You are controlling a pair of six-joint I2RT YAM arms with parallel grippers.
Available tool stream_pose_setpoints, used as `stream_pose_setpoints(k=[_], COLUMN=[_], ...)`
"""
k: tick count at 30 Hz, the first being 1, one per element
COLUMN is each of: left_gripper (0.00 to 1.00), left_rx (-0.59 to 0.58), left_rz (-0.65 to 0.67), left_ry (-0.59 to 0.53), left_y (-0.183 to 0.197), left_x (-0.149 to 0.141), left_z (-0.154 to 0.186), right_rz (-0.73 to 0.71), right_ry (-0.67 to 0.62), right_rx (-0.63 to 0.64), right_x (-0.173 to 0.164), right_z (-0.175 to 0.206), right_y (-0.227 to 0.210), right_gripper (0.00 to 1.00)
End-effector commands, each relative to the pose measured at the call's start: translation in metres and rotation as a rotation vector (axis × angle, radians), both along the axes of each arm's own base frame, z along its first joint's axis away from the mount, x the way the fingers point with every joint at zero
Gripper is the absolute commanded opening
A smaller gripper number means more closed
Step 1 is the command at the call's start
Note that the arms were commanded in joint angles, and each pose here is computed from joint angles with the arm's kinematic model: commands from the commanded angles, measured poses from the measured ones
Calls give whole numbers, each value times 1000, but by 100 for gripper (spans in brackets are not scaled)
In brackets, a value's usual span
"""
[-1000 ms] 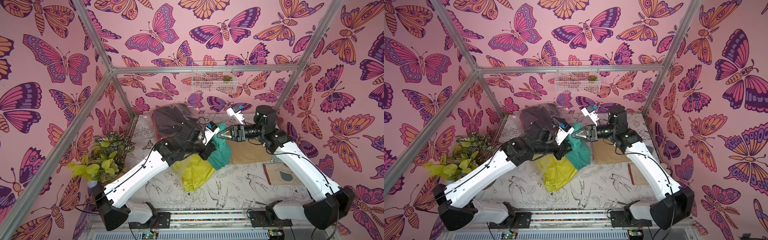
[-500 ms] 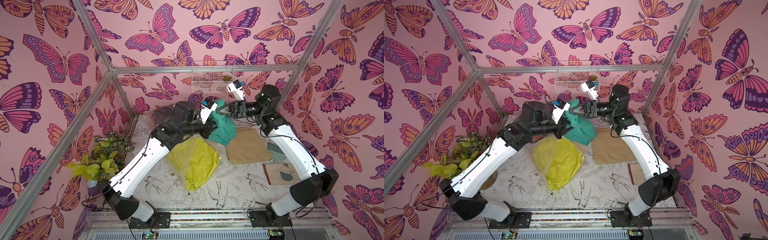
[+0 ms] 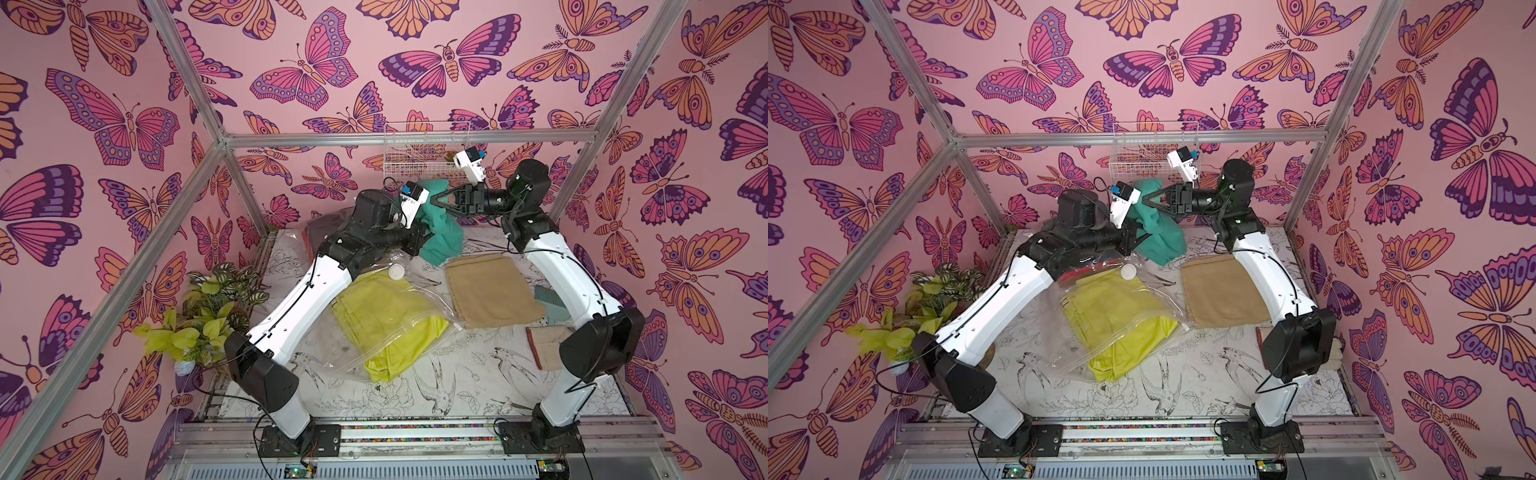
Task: Take the trousers out of the vacuum bag
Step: Place the trousers at the center of the board.
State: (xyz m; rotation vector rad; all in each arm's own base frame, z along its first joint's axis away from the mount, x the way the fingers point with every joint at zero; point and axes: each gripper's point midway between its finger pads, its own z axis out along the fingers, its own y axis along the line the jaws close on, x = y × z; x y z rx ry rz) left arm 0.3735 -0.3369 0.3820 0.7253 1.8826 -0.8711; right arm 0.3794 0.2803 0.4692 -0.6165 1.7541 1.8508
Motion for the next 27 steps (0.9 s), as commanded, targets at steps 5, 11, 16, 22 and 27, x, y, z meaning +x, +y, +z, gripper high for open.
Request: stream_pose_setpoints(k=[5, 11, 16, 22, 27], left_gripper=[0, 0, 0, 0, 0], left_rx=[31, 126, 175, 226, 231], left_rz=[-39, 4, 38, 104, 153], left_ry=[48, 61, 47, 10, -3], left_y=[-7, -2, 0, 3, -2], left_x=[7, 19, 32, 53, 72], left_z=[-24, -52, -60, -63, -63], right_rz=[-289, -440, -555, -639, -683], right_ry=[112, 254, 359, 383, 356], right_rx=[24, -59, -171, -185, -184], right_x=[55, 71, 72, 74, 80], right_z=[-10, -58, -97, -112, -110], right_y=[-49, -81, -105, -133, -149], right_gripper=[0, 0, 0, 0, 0])
